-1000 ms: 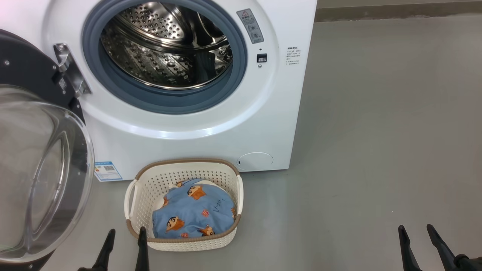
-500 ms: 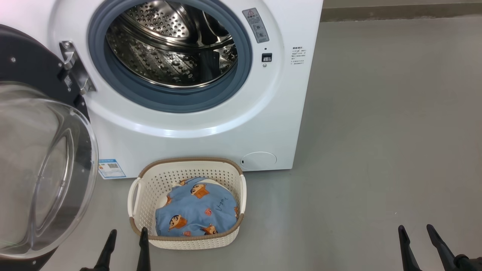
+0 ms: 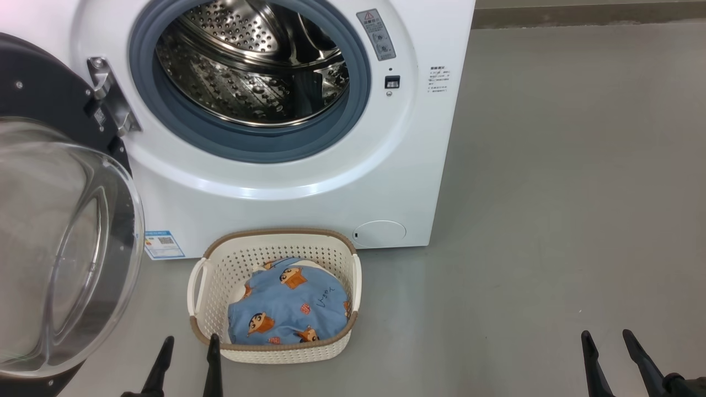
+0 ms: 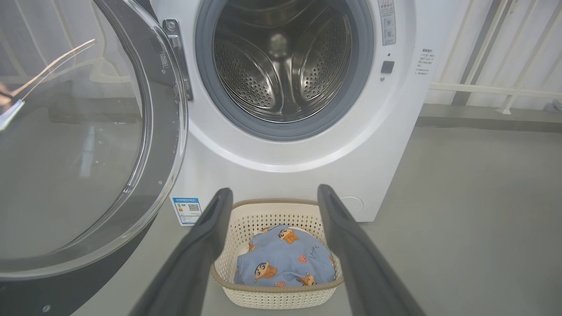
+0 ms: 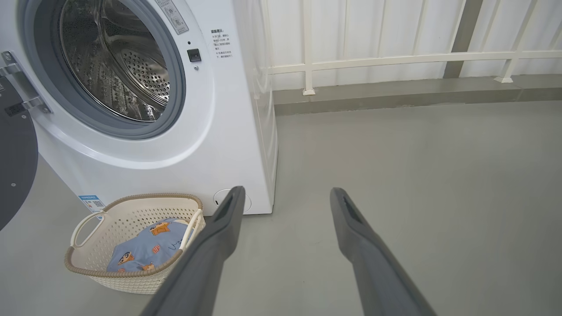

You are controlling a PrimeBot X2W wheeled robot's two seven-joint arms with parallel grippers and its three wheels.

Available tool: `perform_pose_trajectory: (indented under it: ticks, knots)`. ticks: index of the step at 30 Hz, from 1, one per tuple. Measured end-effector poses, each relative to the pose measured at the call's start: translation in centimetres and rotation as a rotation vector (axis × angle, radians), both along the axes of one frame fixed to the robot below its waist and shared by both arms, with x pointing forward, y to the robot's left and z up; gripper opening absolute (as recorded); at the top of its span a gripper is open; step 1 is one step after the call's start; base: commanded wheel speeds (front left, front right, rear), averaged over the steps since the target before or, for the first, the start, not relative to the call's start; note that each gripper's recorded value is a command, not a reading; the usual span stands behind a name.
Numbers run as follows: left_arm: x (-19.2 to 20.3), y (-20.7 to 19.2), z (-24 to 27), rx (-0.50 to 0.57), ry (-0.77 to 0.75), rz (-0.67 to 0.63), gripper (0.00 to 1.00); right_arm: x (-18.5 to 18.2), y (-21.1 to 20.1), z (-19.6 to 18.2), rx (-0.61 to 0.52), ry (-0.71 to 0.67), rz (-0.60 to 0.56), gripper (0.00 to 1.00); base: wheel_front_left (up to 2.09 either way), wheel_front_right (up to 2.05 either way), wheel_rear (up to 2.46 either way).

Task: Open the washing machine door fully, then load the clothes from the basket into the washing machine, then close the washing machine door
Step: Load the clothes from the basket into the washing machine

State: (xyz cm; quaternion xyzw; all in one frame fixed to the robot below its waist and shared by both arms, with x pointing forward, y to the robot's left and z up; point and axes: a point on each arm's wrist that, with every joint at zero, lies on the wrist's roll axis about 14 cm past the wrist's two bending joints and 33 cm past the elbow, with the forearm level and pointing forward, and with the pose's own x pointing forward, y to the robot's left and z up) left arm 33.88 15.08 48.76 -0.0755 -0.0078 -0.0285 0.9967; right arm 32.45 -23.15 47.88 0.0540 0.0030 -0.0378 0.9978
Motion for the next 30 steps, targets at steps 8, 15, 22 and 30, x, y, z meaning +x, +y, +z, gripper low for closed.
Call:
perform_pose_trajectory:
  ticks: [8,15,22,30]
  knots:
    - [0.02,0.14,-0.1,0.001,0.003,0.004,1.0,-0.04,-0.04,-0.04,0.005,0.0,-0.003,1.0,0.02,-0.02,0.0]
    - [0.02,0.23,-0.44,0.002,0.014,0.006,1.0,-0.07,-0.08,-0.13,0.006,0.004,-0.005,1.0,0.8,-0.8,0.0]
    - [0.08,0.26,-0.49,0.003,0.016,0.007,1.0,-0.1,-0.11,-0.19,0.007,0.005,-0.007,1.0,1.47,-1.5,0.03]
    - [0.25,0.18,-0.41,0.021,0.012,0.005,1.0,-0.02,-0.12,-0.41,0.012,0.012,-0.009,1.0,0.84,-0.85,0.01]
